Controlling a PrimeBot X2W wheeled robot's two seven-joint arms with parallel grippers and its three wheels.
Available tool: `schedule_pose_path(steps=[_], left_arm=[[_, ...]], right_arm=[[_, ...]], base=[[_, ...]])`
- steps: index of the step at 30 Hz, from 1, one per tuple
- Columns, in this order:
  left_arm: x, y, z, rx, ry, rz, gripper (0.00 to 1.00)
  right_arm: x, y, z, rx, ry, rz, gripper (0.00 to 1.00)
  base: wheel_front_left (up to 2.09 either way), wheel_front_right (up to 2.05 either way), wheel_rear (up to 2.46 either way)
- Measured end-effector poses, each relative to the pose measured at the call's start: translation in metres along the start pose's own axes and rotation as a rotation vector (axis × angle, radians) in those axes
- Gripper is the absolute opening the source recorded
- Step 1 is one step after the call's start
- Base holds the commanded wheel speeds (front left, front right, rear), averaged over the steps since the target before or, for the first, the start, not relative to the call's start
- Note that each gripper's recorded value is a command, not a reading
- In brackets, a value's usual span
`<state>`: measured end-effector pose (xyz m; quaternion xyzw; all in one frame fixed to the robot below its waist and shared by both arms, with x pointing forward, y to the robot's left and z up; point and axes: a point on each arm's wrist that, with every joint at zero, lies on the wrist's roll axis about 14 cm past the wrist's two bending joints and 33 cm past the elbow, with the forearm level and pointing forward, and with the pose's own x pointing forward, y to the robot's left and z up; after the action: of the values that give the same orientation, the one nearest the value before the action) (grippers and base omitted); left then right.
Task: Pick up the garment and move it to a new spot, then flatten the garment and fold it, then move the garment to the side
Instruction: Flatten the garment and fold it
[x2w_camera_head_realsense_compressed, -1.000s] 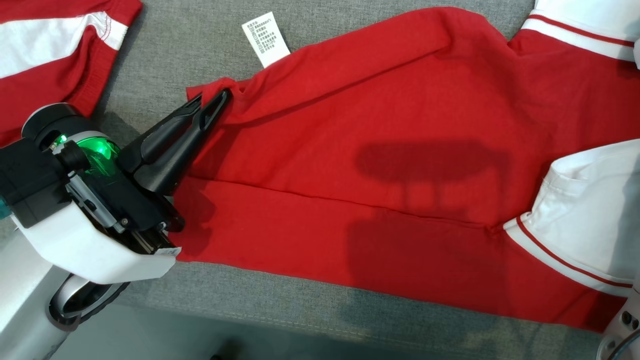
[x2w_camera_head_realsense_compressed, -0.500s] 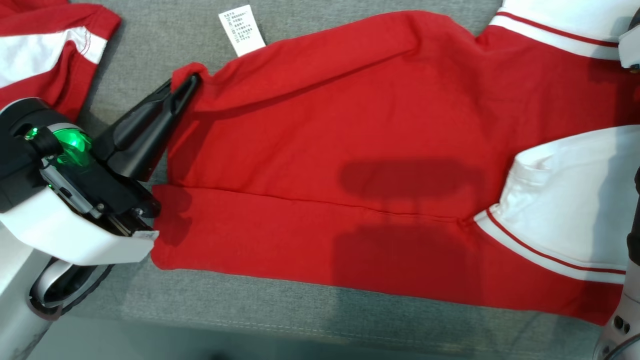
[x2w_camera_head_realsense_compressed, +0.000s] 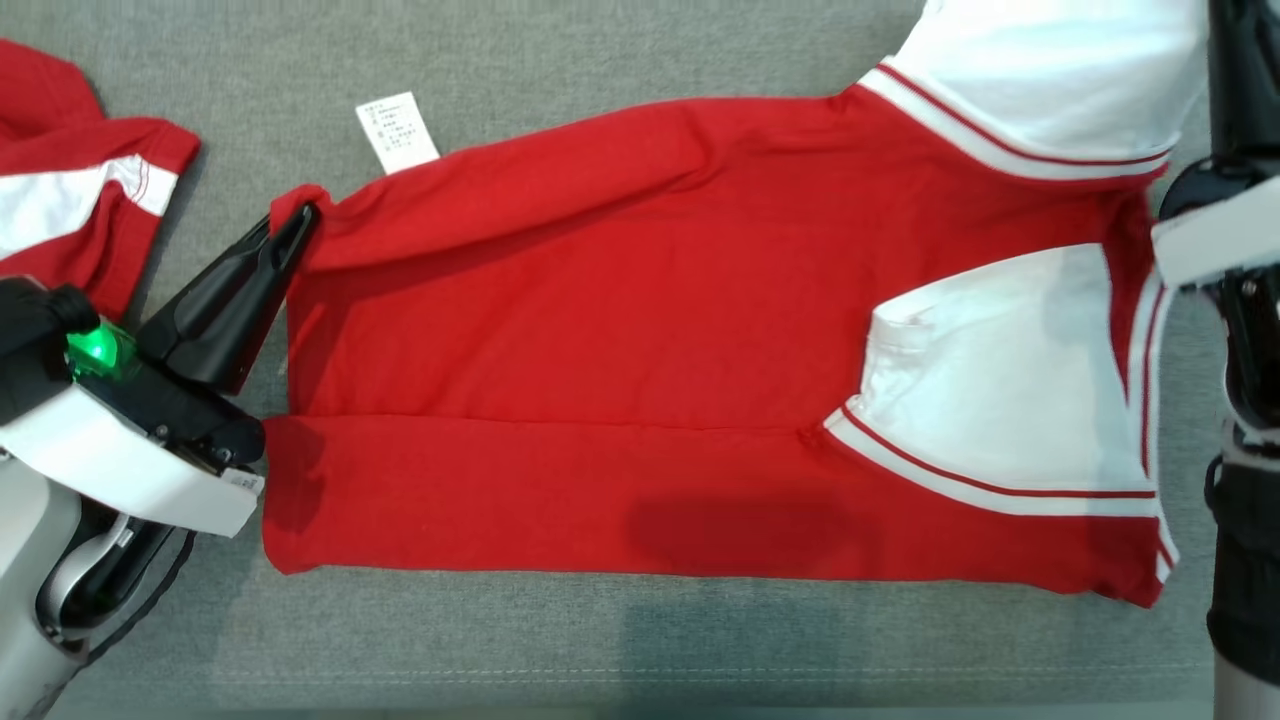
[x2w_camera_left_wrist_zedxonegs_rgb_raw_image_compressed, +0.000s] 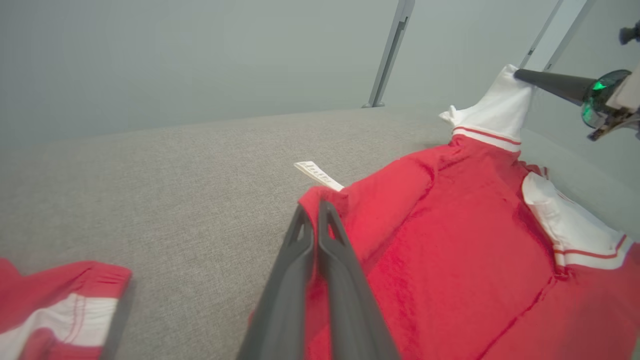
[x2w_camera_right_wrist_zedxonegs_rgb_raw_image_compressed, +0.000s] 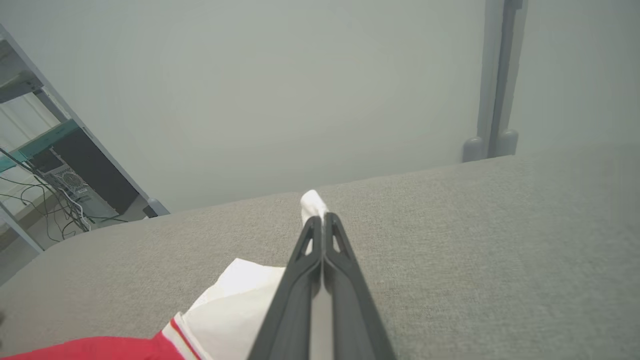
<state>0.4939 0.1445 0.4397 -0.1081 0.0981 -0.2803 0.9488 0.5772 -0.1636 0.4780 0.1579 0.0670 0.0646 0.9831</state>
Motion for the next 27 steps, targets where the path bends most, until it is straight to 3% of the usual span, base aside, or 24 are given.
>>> schedule_pose_path(steps=[16, 27], left_arm=[[-0.012, -0.016, -0.019, 0.002, 0.078, -0.009, 0.0], [-0.043, -0.035, -0.032, 0.0, 0.128, -0.01, 0.0]], right_arm=[[-0.107, -0.013, -0.008, 0.09, 0.057, -0.065, 0.0], [-0.147, -0.021, -0.035, 0.17, 0.093, -0.125, 0.0]], base=[[0.0, 0.0, 0.0], [0.0, 0.0, 0.0]])
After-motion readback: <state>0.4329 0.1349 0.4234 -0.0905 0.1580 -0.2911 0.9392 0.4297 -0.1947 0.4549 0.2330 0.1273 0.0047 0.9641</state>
